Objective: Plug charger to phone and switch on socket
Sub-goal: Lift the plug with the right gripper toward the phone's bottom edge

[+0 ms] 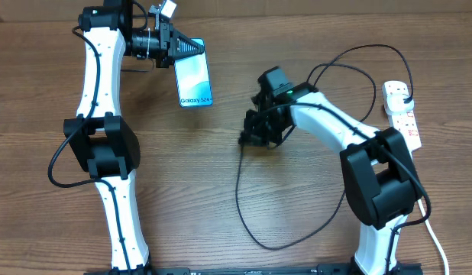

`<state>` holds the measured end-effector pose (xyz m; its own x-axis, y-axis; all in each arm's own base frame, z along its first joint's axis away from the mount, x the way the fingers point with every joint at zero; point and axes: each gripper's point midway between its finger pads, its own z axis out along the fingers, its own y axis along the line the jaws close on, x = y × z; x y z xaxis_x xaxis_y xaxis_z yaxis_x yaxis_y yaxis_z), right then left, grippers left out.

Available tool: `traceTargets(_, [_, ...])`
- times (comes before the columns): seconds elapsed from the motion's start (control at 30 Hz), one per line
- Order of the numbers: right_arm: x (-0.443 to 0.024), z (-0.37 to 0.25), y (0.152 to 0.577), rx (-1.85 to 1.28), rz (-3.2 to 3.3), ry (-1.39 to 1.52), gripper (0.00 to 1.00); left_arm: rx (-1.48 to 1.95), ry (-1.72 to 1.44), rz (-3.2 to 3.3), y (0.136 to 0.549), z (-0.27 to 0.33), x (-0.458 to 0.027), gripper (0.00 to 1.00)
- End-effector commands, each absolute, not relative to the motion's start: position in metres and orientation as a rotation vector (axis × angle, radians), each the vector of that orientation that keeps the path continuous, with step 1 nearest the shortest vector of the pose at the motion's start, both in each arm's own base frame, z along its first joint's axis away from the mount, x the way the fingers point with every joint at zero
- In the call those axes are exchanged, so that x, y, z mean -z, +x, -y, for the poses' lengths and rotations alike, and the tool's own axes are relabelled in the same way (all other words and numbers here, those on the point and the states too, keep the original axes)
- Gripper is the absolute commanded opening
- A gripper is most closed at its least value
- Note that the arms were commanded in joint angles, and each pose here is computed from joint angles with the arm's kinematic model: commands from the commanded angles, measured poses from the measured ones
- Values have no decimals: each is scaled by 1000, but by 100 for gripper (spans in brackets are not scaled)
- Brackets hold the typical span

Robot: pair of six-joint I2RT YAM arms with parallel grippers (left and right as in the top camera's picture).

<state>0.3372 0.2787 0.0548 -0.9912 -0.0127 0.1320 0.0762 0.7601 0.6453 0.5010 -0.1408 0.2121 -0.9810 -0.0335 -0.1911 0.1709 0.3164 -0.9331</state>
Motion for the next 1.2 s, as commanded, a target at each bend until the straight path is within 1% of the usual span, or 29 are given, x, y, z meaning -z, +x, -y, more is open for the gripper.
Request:
traceTargets(0.0, [-115,-314,325,1574,2497,267,4,1856,189,-2254,501,145,-241,4])
traceTargets(0.17, [-151,-326,327,1854,2326,457,4,2006,269,-2036,502,142,-273,4])
traceTargets(0.37, [-173,-331,330,2009,2224,600,4,2028,230,-2032,508,134,-277,4])
traceTargets(0.63, [-182,-336,341,2095,2250,752,4,2011,219,-2036,520,128,-280,5])
traceTargets(0.73, [-179,-339,353,2100,2339,806,4,1945,139,-2122,528,127,-268,4])
traceTargets(0.83, [-181,-342,364,2112,2393,820,4,1903,146,-2133,532,127,-265,4])
traceTargets(0.97, [-194,-346,377,2180,2419,863,4,1879,189,-2104,537,127,-268,5])
traceTargets(1.17, [-210,-347,395,2257,2466,877,4,1871,168,-2092,549,124,-276,5])
